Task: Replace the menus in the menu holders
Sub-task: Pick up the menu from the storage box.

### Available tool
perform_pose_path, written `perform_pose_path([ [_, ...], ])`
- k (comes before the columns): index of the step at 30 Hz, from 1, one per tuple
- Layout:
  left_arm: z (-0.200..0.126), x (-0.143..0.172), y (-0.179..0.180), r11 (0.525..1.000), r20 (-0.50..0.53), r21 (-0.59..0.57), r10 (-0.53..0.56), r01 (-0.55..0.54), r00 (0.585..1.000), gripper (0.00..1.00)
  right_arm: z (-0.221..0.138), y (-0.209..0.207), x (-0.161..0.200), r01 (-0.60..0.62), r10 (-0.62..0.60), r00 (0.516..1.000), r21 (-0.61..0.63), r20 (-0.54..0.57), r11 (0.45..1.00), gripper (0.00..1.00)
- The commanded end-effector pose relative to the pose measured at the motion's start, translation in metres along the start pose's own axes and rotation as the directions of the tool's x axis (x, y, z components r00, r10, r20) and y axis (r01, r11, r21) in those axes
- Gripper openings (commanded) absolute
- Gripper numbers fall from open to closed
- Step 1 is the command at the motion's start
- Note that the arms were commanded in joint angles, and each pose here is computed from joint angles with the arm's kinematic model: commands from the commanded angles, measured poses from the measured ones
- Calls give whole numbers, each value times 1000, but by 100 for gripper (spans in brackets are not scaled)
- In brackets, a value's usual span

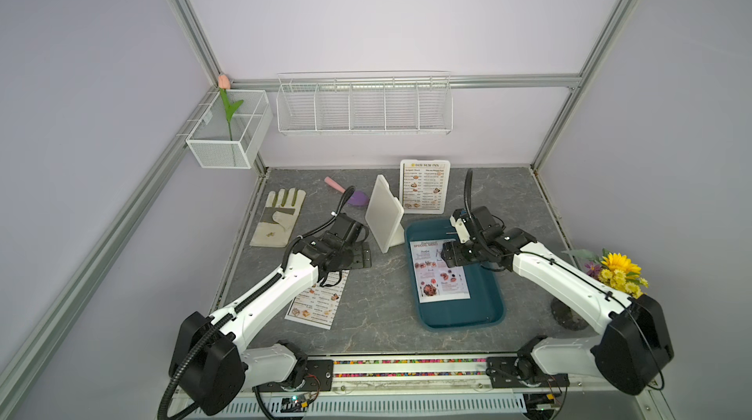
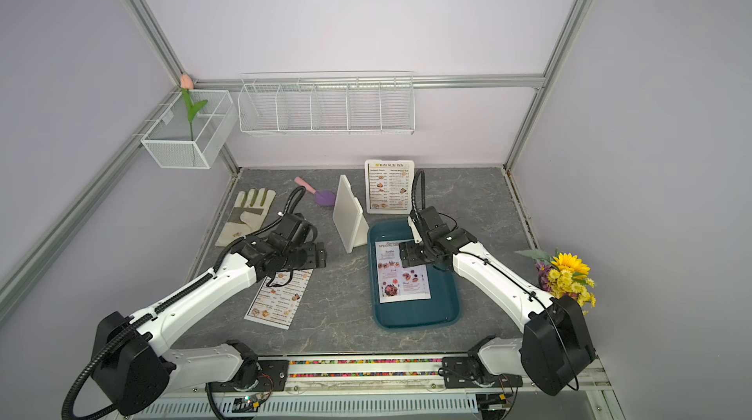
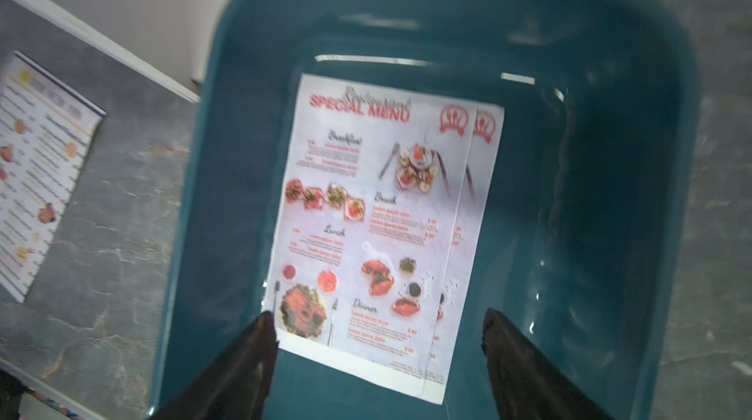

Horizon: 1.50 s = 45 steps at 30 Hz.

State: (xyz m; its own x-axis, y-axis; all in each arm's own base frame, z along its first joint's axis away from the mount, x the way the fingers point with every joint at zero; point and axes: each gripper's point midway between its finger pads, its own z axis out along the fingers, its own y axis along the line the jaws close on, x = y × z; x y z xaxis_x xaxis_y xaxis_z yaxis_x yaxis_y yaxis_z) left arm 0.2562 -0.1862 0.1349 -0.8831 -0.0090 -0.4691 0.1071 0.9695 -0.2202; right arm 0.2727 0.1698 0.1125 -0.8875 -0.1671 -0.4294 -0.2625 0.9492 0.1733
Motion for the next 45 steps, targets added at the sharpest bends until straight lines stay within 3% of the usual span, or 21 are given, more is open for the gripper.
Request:
perform_pose_path([
  [1, -4, 8, -49, 984, 2, 177, 13, -14, 1000, 93, 15, -3, 2, -76, 76, 997, -24, -1, 997, 82],
  [9, 7, 28, -89, 954, -42, 301, 30, -16, 999, 88, 49, 4, 0, -99, 95, 994, -87, -45, 991, 79],
  [15, 9, 32, -103, 947, -49, 318, 57, -39, 997, 88, 71, 1, 19, -127, 118, 988, -86, -98, 988, 78],
  [33, 29, 36, -127, 948, -76, 312, 91, -63, 993, 89, 72, -16, 28, -104, 102, 989, -11, -106, 995, 81],
  [45, 44, 40, -132, 951, -106, 302, 100, -63, 989, 89, 84, 2, 41, -153, 135, 980, -124, -148, 980, 78],
])
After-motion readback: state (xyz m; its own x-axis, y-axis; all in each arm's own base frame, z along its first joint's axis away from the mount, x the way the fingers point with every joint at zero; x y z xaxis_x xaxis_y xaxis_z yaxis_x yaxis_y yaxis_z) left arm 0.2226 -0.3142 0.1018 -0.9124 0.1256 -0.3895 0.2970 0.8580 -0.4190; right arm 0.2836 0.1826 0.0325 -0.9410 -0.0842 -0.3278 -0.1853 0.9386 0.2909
